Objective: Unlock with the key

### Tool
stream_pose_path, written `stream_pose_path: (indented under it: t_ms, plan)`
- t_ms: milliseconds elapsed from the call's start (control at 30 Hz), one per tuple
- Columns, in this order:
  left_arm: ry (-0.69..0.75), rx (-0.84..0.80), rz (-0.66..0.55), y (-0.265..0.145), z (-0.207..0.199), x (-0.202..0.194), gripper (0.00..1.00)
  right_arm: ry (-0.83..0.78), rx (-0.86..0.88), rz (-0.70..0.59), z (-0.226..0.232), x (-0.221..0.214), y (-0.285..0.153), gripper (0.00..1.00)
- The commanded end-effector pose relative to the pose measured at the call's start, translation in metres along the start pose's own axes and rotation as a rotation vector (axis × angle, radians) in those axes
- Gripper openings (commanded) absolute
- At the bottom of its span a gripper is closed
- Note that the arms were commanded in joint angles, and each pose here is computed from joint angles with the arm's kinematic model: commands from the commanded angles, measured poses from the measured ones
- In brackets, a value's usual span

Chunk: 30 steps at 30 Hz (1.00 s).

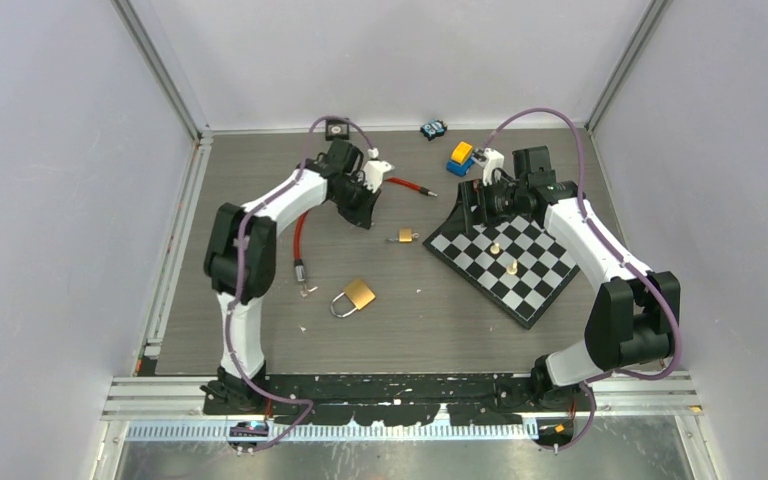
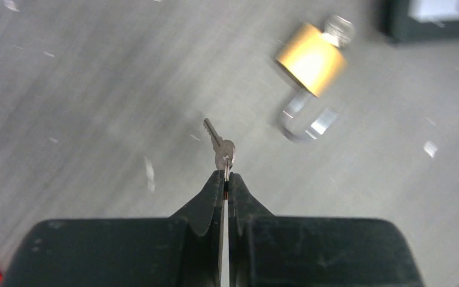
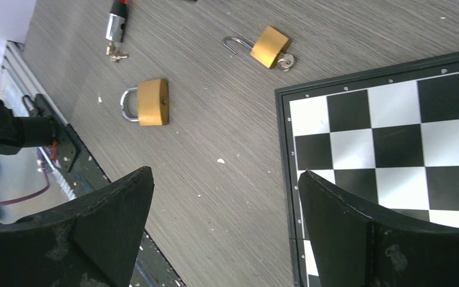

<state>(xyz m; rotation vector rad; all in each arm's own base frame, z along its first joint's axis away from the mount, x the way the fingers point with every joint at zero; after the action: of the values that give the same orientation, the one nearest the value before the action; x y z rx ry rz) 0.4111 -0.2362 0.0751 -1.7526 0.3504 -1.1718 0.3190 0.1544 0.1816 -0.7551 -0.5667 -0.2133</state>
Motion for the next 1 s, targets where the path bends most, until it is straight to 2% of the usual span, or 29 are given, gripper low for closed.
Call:
stream_pose_path:
  t_ms: [0, 133, 233, 333, 500, 733, 967]
  plan:
    - [0.188, -0.187, -0.221, -0.063, -0.054, 0.024, 0.00, 0.000, 0.103, -0.045, 0.023, 0.014, -0.005, 0.96]
    - [0.290, -0.320, -0.328, -0.099, -0.100, 0.012, 0.00, 0.059, 0.179, -0.048, 0.039, 0.013, 0.008, 0.94]
    - [0.336, -0.374, -0.380, -0.122, -0.123, 0.005, 0.00, 0.044, 0.245, 0.007, 0.058, 0.004, 0.022, 0.88]
    - [0.367, -0.449, -0.433, -0.147, -0.145, 0.004, 0.00, -0.057, 0.339, 0.095, 0.084, -0.014, 0.033, 0.80]
    - [0.366, -0.561, -0.501, -0.180, -0.172, 0.007, 0.00, -0.304, 0.423, 0.164, 0.118, -0.035, 0.038, 0.76]
    - [0.342, -0.640, -0.549, -0.199, -0.188, 0.011, 0.00, -0.564, 0.374, 0.108, 0.143, -0.038, 0.025, 0.76]
    - [0.307, -0.675, -0.542, -0.199, -0.193, 0.006, 0.00, -0.655, 0.367, 0.099, 0.157, -0.042, 0.019, 0.74]
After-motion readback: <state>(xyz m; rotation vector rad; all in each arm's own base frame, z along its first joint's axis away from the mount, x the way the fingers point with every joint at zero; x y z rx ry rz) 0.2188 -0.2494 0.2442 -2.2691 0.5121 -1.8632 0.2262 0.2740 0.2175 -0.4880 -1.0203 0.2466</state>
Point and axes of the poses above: each gripper's point midway between its finger pads, its own y axis out along the fingers, its own z axis along the line the jaws close on, x = y × z, the point moved 2 cm from there along -y, back along the fingers, and after that the axes turned 10 degrees about y, right-handed, at the moved point
